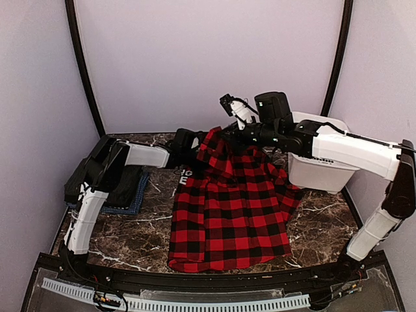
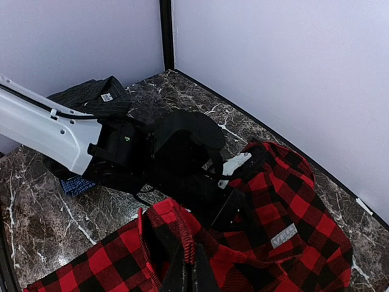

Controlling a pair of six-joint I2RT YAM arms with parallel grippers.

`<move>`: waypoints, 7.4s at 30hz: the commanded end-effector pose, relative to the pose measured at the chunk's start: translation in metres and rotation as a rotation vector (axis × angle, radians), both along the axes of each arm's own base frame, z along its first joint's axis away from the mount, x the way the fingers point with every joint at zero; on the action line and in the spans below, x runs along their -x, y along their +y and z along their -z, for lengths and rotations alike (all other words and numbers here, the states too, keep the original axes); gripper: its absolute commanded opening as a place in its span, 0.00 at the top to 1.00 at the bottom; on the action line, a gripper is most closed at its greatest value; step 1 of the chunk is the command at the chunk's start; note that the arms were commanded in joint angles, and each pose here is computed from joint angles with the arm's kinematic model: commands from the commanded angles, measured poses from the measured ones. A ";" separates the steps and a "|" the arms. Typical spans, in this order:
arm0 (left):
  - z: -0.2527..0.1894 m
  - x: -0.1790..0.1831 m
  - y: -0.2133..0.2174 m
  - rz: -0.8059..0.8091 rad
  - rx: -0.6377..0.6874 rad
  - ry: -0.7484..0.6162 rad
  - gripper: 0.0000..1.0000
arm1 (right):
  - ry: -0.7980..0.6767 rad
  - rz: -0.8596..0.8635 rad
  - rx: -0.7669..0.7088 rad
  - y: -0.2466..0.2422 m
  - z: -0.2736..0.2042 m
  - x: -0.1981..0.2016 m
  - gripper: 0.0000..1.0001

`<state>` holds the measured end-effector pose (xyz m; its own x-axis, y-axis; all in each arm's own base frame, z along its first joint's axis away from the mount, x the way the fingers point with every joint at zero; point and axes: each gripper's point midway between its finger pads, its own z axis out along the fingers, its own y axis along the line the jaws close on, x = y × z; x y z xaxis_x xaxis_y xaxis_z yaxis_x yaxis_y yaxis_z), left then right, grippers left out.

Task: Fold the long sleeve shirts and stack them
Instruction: Fold the flattened shirt at the center of the board.

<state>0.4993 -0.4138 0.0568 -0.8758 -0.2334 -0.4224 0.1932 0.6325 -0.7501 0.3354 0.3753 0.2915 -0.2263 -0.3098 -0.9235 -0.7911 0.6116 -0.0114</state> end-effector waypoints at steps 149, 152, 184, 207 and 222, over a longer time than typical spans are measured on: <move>0.007 0.280 0.138 0.014 -0.211 0.543 1.00 | 0.394 -0.060 0.070 0.018 0.140 0.111 0.18; -0.001 0.284 0.127 0.076 -0.252 0.522 1.00 | 0.394 -0.053 0.110 0.024 0.150 0.112 0.20; -0.017 0.314 0.163 0.138 -0.622 0.402 0.66 | 0.373 0.114 0.190 -0.022 0.156 0.097 0.20; 0.028 0.324 0.095 0.313 -0.597 0.338 0.75 | 0.406 0.166 0.086 -0.050 0.151 0.094 0.21; -0.013 0.321 0.092 0.355 -0.621 0.266 0.65 | 0.394 0.155 0.108 -0.051 0.149 0.091 0.21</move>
<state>0.1733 -0.3204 0.0310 -0.9602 0.2656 -0.0867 0.2793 0.9031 -0.3261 0.2383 0.3226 0.1316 -0.6227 -0.3503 -0.6996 -0.6428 0.7389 0.2022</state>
